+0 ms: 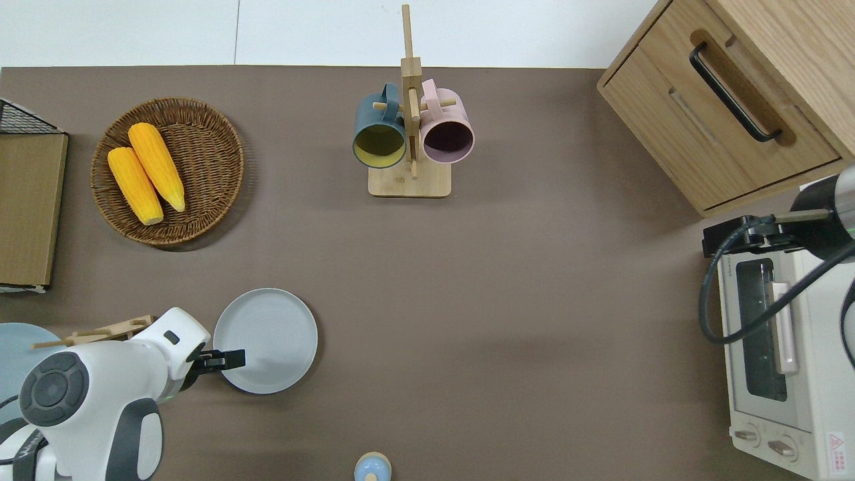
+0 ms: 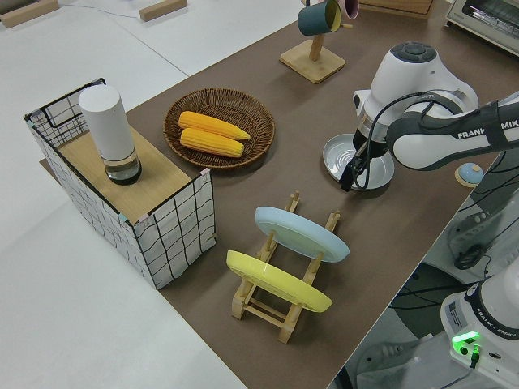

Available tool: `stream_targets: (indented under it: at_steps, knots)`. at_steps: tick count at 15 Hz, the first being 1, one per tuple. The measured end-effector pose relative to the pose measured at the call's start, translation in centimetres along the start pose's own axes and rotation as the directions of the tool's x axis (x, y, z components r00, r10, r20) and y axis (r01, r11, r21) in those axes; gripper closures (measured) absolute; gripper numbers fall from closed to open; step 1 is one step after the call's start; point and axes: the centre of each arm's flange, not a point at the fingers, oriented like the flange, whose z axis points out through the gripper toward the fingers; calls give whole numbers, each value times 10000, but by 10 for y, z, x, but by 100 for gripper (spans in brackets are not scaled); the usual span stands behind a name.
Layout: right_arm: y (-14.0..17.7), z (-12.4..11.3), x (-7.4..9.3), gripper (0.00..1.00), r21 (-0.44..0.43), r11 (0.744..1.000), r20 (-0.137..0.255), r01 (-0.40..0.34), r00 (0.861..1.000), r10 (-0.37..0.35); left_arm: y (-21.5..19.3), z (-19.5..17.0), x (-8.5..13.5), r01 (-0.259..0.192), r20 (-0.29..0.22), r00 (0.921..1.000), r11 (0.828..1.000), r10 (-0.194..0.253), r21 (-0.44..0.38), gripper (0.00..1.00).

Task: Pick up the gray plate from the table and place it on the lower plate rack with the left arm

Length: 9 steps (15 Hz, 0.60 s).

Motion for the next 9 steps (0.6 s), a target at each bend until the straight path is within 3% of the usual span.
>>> stream_targets:
  at_steps: [8, 9]
  knots:
    - [0, 0, 0, 1, 0, 10000, 0, 0, 10000, 0, 0, 25, -1, -17, 9, 10000, 10000, 17, -6, 1]
    - [0, 0, 0, 1, 0, 10000, 0, 0, 10000, 0, 0, 25, -1, -20, 8, 10000, 10000, 20, -6, 4]
